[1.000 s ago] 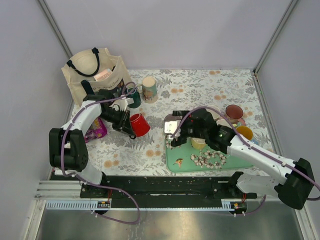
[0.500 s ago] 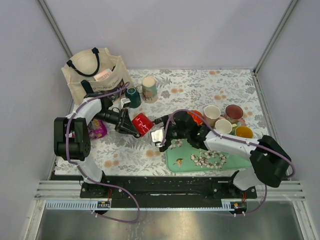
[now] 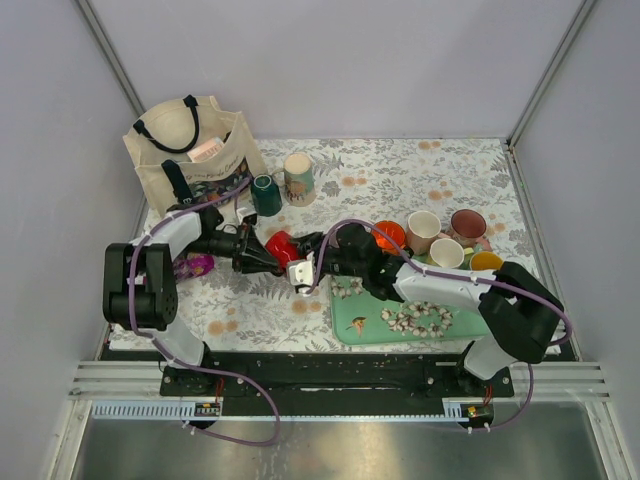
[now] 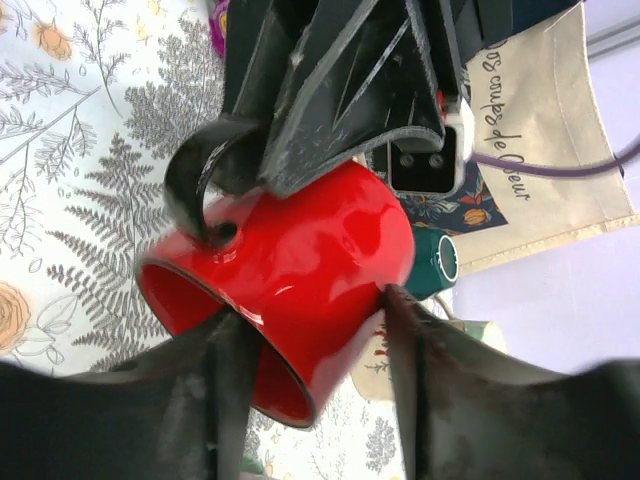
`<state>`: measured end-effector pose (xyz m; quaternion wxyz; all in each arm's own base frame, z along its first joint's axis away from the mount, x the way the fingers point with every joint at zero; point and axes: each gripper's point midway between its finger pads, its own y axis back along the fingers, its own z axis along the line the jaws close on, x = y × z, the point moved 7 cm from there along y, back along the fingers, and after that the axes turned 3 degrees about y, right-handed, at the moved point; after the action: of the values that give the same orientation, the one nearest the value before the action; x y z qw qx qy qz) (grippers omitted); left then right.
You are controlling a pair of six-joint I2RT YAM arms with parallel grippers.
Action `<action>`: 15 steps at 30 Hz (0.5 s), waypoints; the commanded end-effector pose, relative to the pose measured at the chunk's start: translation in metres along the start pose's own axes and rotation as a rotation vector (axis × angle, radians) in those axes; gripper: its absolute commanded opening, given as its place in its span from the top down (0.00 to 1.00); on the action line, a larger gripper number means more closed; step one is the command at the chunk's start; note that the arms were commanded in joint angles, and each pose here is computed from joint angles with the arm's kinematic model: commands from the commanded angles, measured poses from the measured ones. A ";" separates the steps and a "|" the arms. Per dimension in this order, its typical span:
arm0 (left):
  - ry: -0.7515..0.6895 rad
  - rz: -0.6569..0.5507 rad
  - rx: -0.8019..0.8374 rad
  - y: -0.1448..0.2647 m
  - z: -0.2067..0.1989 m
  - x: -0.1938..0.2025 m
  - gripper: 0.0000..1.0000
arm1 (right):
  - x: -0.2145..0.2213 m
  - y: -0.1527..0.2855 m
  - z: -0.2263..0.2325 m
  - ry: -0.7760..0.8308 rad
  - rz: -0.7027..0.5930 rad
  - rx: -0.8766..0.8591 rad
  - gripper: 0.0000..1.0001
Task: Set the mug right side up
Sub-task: Turn over the cup at the center of the board.
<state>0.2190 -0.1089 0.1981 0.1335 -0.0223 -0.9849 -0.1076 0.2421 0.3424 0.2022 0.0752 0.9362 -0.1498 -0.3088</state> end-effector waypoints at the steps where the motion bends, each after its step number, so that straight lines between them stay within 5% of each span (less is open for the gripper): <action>1: 0.035 0.038 0.274 0.004 -0.028 0.004 1.00 | -0.022 -0.004 -0.028 0.038 -0.070 0.094 0.62; 2: 0.043 0.036 0.267 0.004 -0.026 0.004 0.98 | -0.023 -0.005 -0.026 0.035 -0.075 0.084 0.72; 4: 0.024 0.013 0.218 0.003 -0.023 0.003 0.71 | -0.024 -0.005 -0.023 0.016 -0.073 0.075 0.97; 7: -0.095 -0.046 0.086 0.005 -0.023 0.006 0.43 | -0.022 -0.004 -0.023 -0.052 -0.048 0.084 1.00; 11: -0.302 -0.119 -0.315 0.023 -0.019 0.002 0.34 | -0.017 0.000 -0.023 -0.268 0.054 0.100 1.00; 15: -0.373 -0.313 -0.525 0.049 -0.017 -0.007 0.32 | -0.019 0.004 -0.025 -0.556 0.173 0.107 1.00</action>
<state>0.2288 -0.0972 0.2187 0.0284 0.0145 -0.9730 -0.2285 0.2456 0.3358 0.1938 0.0767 0.8709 -0.2318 -0.4265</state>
